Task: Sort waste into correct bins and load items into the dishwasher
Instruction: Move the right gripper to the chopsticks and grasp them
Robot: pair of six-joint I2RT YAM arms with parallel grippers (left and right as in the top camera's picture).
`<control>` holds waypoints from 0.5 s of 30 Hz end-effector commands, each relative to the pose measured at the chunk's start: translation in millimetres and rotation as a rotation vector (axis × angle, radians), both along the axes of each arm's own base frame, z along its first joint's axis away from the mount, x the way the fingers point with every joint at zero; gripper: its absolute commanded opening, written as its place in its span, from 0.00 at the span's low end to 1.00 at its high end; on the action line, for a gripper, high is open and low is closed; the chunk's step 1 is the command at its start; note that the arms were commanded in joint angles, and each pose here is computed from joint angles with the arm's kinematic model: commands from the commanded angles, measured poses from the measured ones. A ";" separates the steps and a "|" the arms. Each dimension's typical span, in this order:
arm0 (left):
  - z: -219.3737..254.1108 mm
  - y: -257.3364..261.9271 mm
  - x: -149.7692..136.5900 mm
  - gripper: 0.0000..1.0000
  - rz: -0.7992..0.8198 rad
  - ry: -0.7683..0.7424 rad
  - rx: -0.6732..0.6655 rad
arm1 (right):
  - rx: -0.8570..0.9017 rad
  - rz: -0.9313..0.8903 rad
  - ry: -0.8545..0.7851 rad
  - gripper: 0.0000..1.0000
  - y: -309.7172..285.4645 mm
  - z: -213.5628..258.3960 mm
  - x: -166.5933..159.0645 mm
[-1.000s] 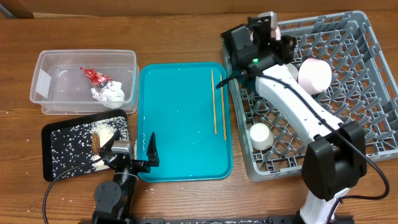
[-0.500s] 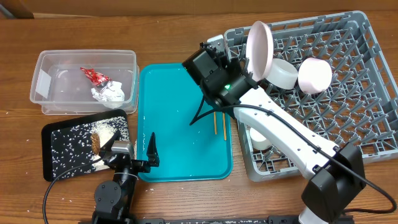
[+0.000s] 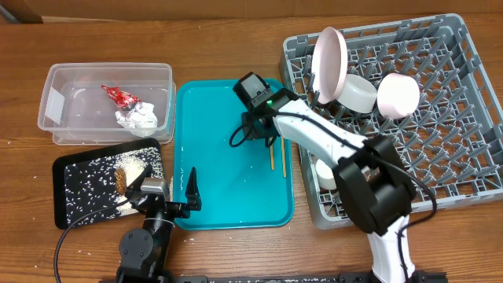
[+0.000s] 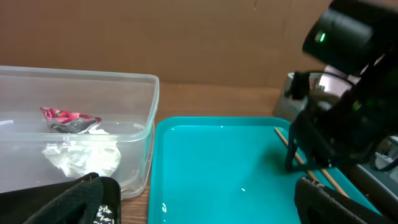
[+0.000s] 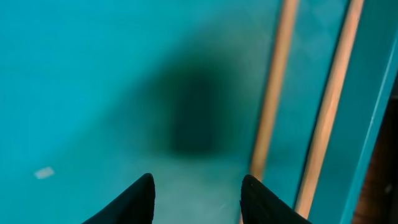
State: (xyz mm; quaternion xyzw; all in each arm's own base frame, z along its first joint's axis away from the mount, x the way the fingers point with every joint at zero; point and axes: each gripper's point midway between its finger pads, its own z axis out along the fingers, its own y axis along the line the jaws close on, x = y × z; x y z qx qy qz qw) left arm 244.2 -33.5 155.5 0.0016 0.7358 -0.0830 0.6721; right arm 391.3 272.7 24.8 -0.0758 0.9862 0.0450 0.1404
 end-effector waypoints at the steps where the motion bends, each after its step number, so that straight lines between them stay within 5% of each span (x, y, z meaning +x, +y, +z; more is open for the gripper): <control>1: 0.8 0.7 -0.1 1.00 0.002 -0.007 -0.009 | -0.001 -0.078 0.033 0.47 -13.7 -18.2 7.3; 5: 0.8 0.7 -0.1 1.00 0.002 -0.007 -0.009 | 0.019 -0.116 0.061 0.47 -20.5 -23.7 9.8; 7: 0.8 0.7 -0.1 1.00 0.002 -0.007 -0.009 | 0.071 -0.110 0.099 0.29 -15.6 -23.7 6.7; 10: 0.8 0.7 -0.1 1.00 0.002 -0.007 -0.009 | 0.126 -0.092 0.163 0.22 -6.4 -25.2 -4.4; 13: 0.8 0.7 -0.1 1.00 0.002 -0.007 -0.009 | 0.132 -0.057 0.221 0.04 5.4 -26.5 -24.4; 15: 0.8 0.7 -0.1 1.00 0.002 -0.007 -0.009 | 0.130 -0.039 0.220 0.04 12.3 -24.2 -28.8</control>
